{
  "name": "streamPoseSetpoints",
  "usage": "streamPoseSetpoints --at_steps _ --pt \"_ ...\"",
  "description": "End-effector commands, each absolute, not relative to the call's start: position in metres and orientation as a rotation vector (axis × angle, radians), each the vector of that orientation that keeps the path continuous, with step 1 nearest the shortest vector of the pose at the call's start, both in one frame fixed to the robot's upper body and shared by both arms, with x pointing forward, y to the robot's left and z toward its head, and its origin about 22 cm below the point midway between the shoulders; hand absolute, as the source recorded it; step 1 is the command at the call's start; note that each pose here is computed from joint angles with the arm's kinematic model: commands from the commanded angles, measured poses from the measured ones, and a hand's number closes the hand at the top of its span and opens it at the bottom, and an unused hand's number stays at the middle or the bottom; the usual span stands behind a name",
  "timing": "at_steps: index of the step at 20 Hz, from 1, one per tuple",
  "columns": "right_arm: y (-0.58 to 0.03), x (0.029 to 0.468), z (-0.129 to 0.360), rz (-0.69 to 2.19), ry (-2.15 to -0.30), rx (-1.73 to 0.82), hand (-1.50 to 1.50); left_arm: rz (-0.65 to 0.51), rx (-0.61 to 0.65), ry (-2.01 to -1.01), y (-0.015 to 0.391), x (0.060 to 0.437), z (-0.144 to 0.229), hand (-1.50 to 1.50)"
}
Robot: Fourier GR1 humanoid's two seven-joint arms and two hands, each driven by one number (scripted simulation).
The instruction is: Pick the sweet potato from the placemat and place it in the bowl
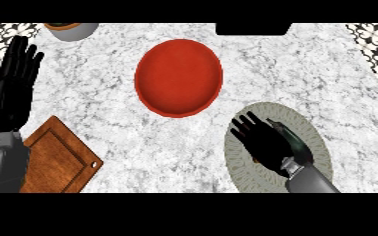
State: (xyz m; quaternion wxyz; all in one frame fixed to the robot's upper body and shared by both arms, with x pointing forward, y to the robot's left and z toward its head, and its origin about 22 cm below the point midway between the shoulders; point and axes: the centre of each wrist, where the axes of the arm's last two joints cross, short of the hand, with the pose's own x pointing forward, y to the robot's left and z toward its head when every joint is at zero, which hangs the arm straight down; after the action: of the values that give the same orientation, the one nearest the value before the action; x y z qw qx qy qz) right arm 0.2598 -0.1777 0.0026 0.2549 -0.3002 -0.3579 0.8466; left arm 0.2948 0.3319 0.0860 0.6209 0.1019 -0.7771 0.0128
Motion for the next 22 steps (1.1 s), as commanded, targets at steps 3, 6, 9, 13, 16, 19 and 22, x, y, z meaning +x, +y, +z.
streamPoseSetpoints --at_steps 3,6,9,13,16,19,22 --pt "-0.179 0.251 0.004 2.340 -1.118 -0.771 1.50 0.016 0.243 -1.775 0.337 0.289 0.086 0.00" --pt "-0.201 0.276 0.001 2.345 -1.165 -0.779 1.50 0.036 0.232 -1.790 0.334 0.308 0.070 0.00" --pt "-0.193 0.280 0.010 2.374 -1.166 -0.793 1.50 0.027 0.261 -1.784 0.315 0.302 0.073 0.00" --pt "-0.204 0.267 0.003 2.174 -1.149 -0.840 1.50 0.036 0.239 -1.790 0.324 0.289 0.075 0.00" --pt "-0.277 0.269 -0.002 1.679 -0.974 -0.913 1.50 0.052 0.310 -1.768 0.345 0.281 0.079 0.00" --pt "-0.329 0.278 0.014 1.300 -0.909 -0.956 1.50 0.093 0.320 -1.766 0.349 0.283 0.081 0.00" --pt "-0.374 0.264 0.021 1.139 -0.903 -0.982 1.50 0.072 0.271 -1.784 0.337 0.289 0.088 0.00"
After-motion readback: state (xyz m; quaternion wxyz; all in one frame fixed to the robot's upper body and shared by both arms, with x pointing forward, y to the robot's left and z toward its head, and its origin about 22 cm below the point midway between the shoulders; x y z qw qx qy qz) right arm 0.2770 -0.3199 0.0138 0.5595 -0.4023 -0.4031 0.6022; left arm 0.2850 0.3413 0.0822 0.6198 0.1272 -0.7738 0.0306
